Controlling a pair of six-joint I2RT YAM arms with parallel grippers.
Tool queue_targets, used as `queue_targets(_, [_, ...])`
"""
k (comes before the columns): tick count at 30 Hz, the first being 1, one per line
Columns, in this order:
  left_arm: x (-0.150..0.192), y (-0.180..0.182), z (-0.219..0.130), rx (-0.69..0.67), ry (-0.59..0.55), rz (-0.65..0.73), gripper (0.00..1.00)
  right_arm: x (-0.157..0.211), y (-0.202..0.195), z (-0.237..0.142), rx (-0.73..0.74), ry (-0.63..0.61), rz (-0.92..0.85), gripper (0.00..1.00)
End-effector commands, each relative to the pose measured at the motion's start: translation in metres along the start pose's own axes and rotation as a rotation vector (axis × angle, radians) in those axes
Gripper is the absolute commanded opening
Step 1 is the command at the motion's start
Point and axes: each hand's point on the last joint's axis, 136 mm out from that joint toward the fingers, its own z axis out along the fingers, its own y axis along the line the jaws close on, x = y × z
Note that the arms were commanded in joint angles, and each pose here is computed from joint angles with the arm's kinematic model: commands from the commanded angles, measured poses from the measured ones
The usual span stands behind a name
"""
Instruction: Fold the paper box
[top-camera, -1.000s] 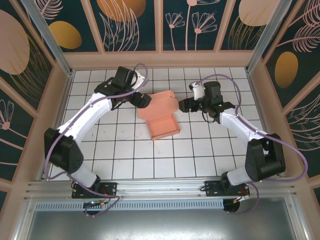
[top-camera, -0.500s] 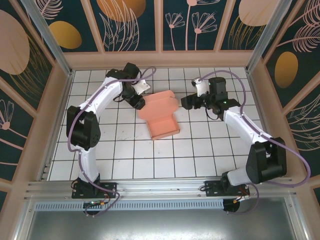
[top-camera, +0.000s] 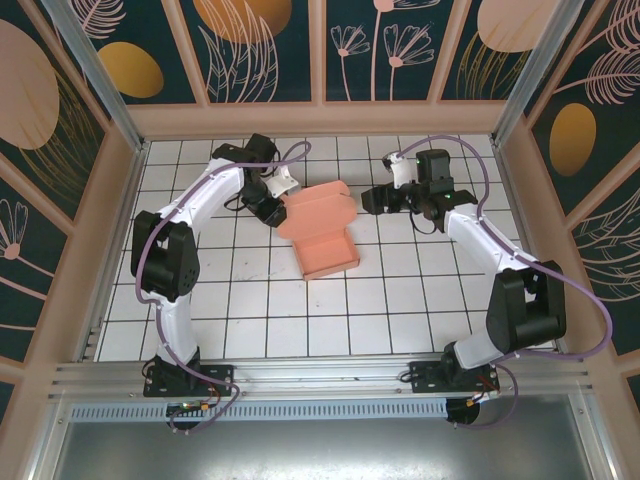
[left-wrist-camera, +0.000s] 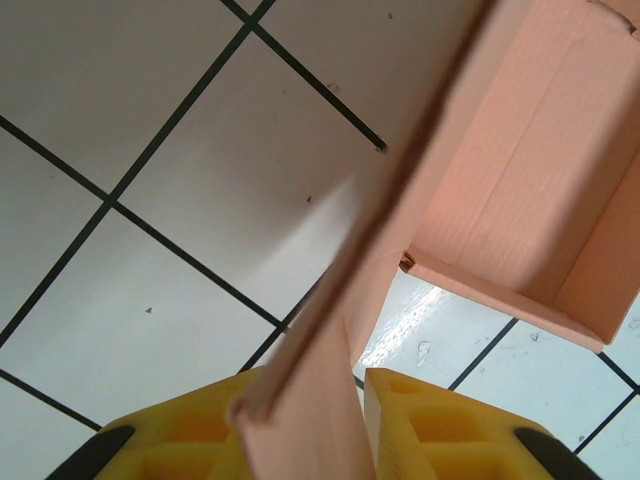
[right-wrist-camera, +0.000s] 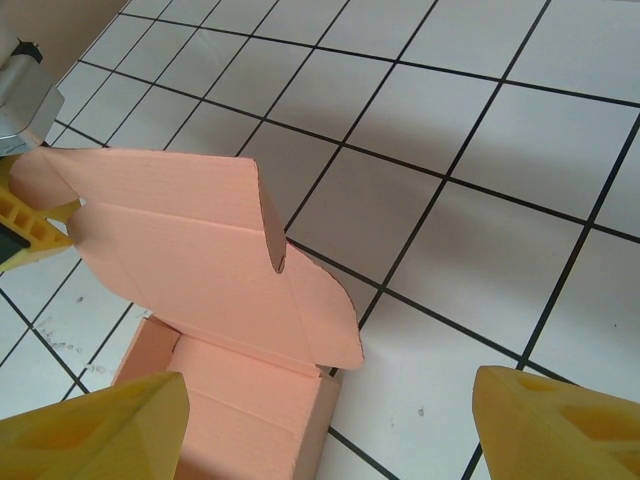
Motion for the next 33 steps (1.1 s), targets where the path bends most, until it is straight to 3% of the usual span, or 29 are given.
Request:
queue_targets(1, [-0.013, -0.002, -0.016, 0.007, -0.058, 0.018, 0.27, -0.008, 0.004, -0.003, -0.022, -0.008, 0.006, 0.75])
queue_targets(12, [-0.017, -0.004, -0.017, 0.025, -0.064, 0.029, 0.17, -0.004, 0.001, 0.0, -0.012, 0.004, 0.01, 0.75])
queue_targets(22, [-0.012, -0.005, -0.012, 0.037, -0.043, 0.026, 0.18, -0.009, 0.002, -0.003, -0.011, 0.002, 0.005, 0.75])
queue_targets(25, [-0.01, -0.008, -0.009, 0.062, -0.033, 0.024, 0.24, -0.006, 0.002, -0.001, -0.012, 0.01, 0.009, 0.75])
queue_targets(33, [-0.01, -0.008, -0.004, 0.069, -0.02, 0.019, 0.19, -0.004, 0.0, -0.001, -0.001, 0.013, 0.009, 0.75])
